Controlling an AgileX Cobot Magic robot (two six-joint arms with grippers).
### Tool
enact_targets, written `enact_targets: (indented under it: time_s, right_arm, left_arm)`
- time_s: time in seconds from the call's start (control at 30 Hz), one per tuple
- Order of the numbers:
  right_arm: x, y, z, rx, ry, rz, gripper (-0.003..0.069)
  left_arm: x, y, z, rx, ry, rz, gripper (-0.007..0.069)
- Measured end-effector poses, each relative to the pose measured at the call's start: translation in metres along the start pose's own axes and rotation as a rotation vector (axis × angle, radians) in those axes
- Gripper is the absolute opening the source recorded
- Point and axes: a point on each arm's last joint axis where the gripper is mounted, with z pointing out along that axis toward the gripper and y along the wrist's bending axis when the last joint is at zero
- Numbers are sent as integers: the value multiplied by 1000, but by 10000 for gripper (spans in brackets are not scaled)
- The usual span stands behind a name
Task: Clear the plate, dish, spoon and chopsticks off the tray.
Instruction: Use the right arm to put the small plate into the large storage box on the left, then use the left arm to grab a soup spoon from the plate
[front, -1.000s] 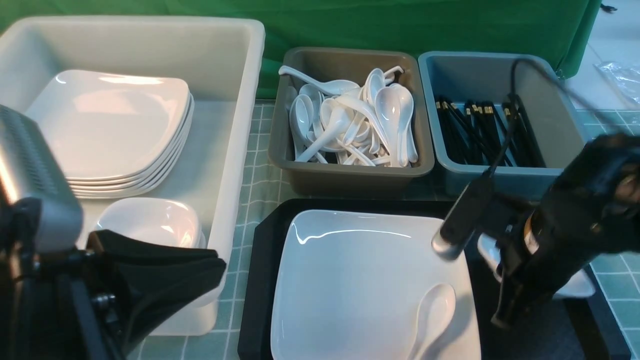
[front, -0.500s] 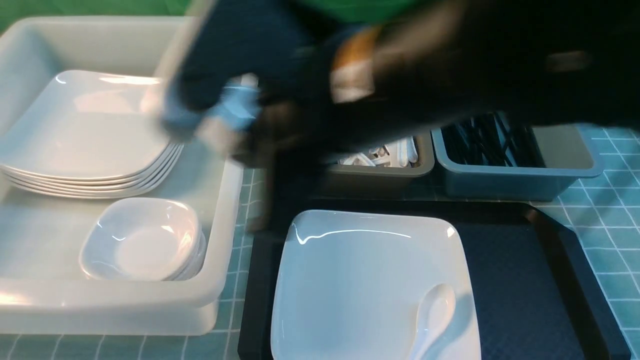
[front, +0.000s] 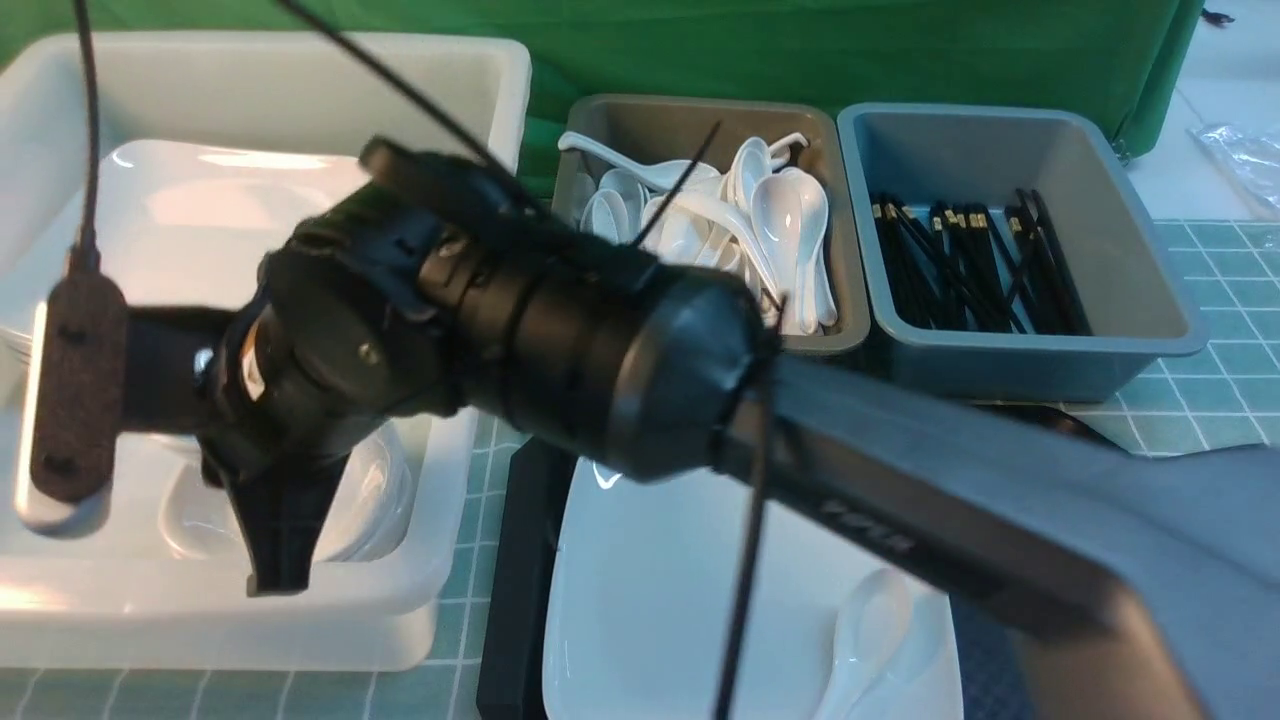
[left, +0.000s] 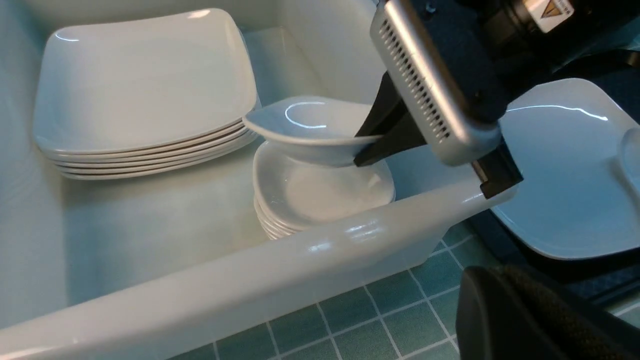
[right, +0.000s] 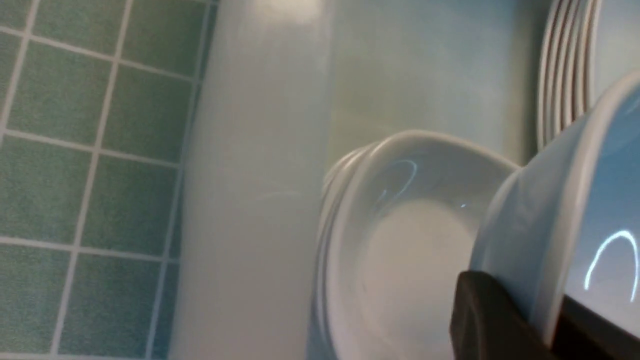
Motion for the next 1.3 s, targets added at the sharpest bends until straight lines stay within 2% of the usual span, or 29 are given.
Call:
enact_targets:
  time_s: [0.17,0.27,0.3,0.37,0.43,0.47,0.5,0.63,0.8,0.87,0.93,0.97,1.0,1.1,1.17,1.27,1.3]
  right_arm:
    - [11,2,18,-39,41,13,57]
    - [11,2,19,-39,40,12,99]
    - [11,2,18,-38,39,12,130]
    - [11,1,18,-29,44,3,270]
    - [13,1,18,-37,65,-1,370]
    - [13,1,18,-37,65,-1,389]
    - [15,2,15,-53,94,-1,445]
    - [16,0,-12,-78,157,56,489]
    - [9,-3,-88,-101,208,184,435]
    - [6,-7,-117,-50,194,248,378]
    - [7,-11,-146,29,189,334,287]
    - [8,-11,-151,39,187,354,277]
    - [14,-11,-172,105,206,429,185]
    - [34,0,-204,188,255,538,80]
    - [53,15,-227,226,290,613,52]
    - [79,37,-251,267,322,697,50]
    - [96,54,-265,276,331,743,52]
  left_arm:
    - [0,-1,0,11,2,1,17]
    - [0,-2,0,18,3,3,17]
    - [0,-2,0,20,4,3,17]
    - [1,-3,0,30,6,2,17]
    - [1,-4,0,47,9,2,17]
    - [1,-5,0,50,9,2,17]
    - [1,-6,0,68,11,-2,17]
    - [-1,-11,-1,118,-7,-16,17]
    - [-7,-18,5,178,-6,-23,17]
    - [-14,-23,16,186,47,4,17]
    - [-23,-31,33,200,112,37,17]
    - [-24,-32,35,202,119,40,17]
    - [-32,-40,53,221,180,66,17]
    - [-42,-55,81,287,259,107,17]
    - [-49,-66,105,335,307,135,17]
    - [-53,-81,135,408,374,187,17]
    - [-53,-89,150,460,410,232,17]
